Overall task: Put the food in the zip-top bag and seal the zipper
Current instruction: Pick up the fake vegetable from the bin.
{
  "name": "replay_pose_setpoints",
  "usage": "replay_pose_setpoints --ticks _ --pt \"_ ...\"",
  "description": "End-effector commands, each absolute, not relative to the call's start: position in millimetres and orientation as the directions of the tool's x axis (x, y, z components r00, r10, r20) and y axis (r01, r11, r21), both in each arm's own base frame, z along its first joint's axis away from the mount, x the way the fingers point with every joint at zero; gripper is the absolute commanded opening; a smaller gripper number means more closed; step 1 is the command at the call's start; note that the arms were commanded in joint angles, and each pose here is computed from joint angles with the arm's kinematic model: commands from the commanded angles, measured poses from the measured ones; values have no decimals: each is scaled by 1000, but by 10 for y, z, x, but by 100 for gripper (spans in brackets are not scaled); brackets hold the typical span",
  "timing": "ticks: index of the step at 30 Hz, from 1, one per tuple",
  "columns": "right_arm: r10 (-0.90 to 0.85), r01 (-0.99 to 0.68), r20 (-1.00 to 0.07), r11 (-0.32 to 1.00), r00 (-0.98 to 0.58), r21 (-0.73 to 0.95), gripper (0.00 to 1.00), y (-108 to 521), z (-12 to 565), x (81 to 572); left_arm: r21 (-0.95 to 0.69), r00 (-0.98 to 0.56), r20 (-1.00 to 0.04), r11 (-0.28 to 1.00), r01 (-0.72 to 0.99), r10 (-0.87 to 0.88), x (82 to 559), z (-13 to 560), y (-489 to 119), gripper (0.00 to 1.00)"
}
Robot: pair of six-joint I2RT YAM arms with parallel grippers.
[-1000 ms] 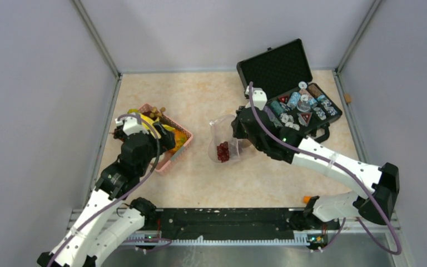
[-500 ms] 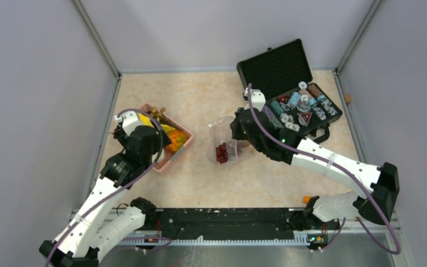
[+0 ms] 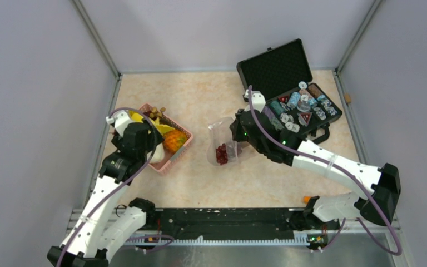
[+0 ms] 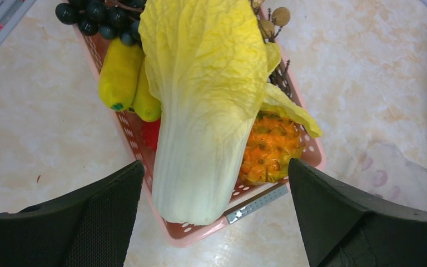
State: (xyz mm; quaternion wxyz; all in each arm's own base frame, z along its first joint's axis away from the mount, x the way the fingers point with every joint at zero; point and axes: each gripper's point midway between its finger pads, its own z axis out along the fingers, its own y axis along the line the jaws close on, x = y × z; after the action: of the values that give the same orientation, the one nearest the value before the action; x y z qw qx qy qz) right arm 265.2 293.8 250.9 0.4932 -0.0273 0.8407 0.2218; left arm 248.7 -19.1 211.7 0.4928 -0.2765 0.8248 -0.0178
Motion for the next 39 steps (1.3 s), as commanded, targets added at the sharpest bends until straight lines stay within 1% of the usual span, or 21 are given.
replay_pose_setpoints --ticks 1,7,10,16,18,21,22,24,25,26,29,34,35,36,37,39 --pt "224 -298 -849 868 -479 397 0 2972 2715 2620 -332 -377 -769 826 -456 -517 2534 1974 -195 99" --pt "221 -300 -850 869 -478 394 0 2964 2716 2614 -308 -403 -751 818 -486 -523 2579 1753 -169 99" --pt "215 -304 -848 868 -484 394 0 2978 2690 2608 -314 -404 -748 817 -484 -526 2601 1657 -182 94" --pt "210 -319 -843 858 -495 402 0 3034 2675 2598 -317 -421 -737 820 -476 -529 2625 1483 -222 92" --pt "204 -324 -841 857 -501 401 0 3058 2660 2597 -316 -429 -732 822 -475 -529 2631 1447 -235 89" --pt "186 -317 -841 867 -509 384 0 3070 2616 2618 -326 -435 -726 824 -464 -532 2639 1419 -267 76" --pt "173 -314 -842 874 -511 371 0 3072 2602 2628 -329 -436 -725 825 -460 -533 2635 1416 -276 68" --pt "134 -308 -842 891 -523 333 0 3093 2552 2649 -340 -434 -726 827 -448 -534 2626 1425 -292 56" --pt "120 -285 -848 910 -515 302 0 3061 2563 2672 -349 -429 -729 829 -437 -533 2628 1443 -301 48" --pt "103 -266 -857 926 -505 268 0 3040 2555 2683 -356 -427 -731 831 -427 -532 2624 1451 -312 43" --pt "83 -248 -868 941 -489 230 0 3053 2545 2671 -366 -414 -738 831 -419 -533 2599 1498 -304 38" --pt "115 -273 -867 922 -484 274 0 3109 2538 2645 -389 -382 -756 834 -391 -531 2569 1652 -297 24" --pt "120 -273 -867 921 -483 279 0 3108 2545 2645 -390 -376 -760 835 -388 -530 2564 1671 -291 24" --pt "120 -274 -867 920 -483 280 0 3109 2548 2643 -392 -368 -764 834 -388 -530 2561 1689 -281 30" --pt "120 -275 -868 920 -483 280 0 3107 2552 2642 -391 -369 -765 835 -387 -529 2557 1683 -279 32" --pt "119 -277 -868 919 -483 281 0 3107 2560 2638 -388 -377 -763 839 -382 -525 2559 1642 -292 32"
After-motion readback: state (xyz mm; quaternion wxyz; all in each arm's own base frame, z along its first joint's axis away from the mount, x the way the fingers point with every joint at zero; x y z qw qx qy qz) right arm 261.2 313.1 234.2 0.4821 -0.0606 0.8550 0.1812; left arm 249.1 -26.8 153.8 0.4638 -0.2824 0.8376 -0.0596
